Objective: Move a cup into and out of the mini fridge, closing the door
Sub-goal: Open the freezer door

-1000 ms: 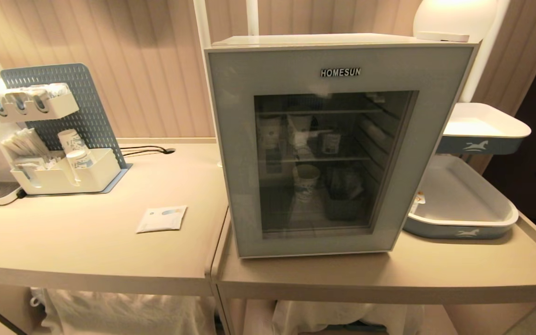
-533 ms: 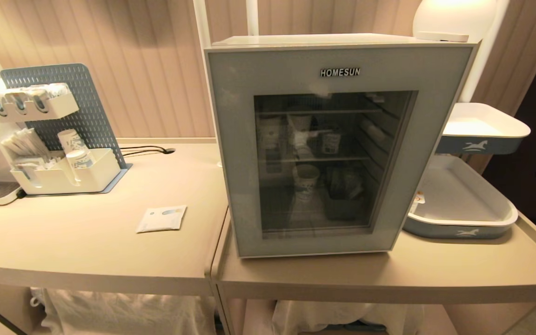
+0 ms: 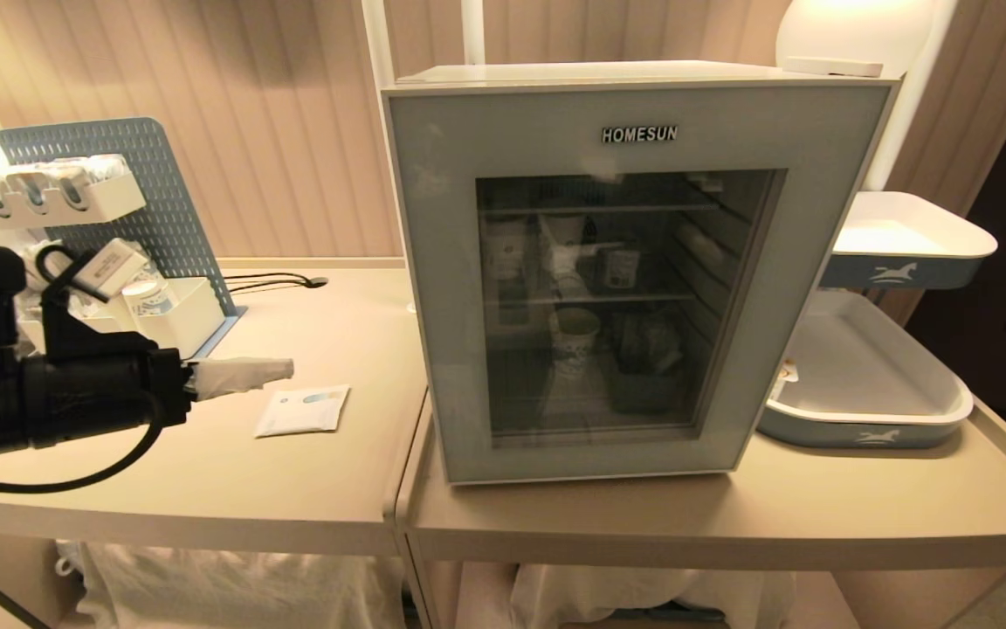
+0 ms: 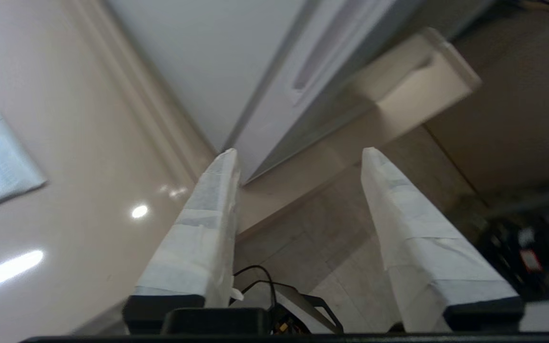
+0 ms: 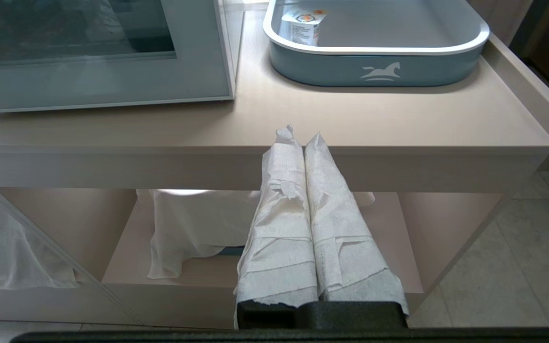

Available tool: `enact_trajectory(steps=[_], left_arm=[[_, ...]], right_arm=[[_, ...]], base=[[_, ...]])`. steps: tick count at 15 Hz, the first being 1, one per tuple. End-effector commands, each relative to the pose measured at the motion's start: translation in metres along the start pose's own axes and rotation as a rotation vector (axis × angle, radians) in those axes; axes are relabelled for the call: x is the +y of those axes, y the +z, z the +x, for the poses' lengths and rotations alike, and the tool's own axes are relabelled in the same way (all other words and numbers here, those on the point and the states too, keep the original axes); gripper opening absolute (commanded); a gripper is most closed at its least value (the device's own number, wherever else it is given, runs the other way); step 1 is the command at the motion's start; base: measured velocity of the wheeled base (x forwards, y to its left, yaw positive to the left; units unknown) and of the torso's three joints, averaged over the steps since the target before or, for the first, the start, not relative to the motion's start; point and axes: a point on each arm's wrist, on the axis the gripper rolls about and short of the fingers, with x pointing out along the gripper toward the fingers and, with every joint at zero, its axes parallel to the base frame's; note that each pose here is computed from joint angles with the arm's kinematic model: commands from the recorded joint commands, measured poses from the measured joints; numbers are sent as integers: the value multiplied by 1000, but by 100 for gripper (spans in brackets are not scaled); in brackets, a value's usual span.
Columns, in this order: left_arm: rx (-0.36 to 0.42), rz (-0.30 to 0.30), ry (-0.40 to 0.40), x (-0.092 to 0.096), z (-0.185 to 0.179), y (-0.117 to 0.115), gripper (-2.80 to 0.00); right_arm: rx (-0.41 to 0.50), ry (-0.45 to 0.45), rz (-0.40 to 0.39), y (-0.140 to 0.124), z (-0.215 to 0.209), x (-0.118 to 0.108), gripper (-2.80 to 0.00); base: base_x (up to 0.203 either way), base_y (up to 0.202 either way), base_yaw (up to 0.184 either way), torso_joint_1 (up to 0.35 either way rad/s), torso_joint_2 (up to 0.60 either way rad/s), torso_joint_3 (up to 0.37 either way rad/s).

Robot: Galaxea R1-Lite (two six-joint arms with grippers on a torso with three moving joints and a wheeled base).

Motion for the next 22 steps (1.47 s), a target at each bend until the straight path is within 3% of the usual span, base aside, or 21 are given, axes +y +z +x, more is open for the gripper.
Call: enact_trajectory(steps=[1, 3, 6, 10, 16, 22], left_arm=[[8, 3, -179, 30, 21, -12, 0], [-30, 75, -274, 43, 32, -11, 0], [-19, 93, -379, 47, 53, -11, 0], [-81, 246, -452, 46, 81, -9, 0], [-52, 209, -563, 18, 106, -10, 0], [-35, 209, -589, 11, 122, -15, 0]], right_arm=[[3, 0, -1, 0, 0, 0, -280], [1, 0, -1, 0, 0, 0, -280], [1, 0, -1, 0, 0, 0, -280], [1, 0, -1, 0, 0, 0, -280], [1, 0, -1, 0, 0, 0, -280], [3, 0, -1, 0, 0, 0, -280]], base=[[0, 0, 0, 0, 0, 0], [0, 0, 0, 0, 0, 0], [0, 0, 0, 0, 0, 0], [0, 0, 0, 0, 0, 0], [0, 0, 0, 0, 0, 0], [0, 0, 0, 0, 0, 0]])
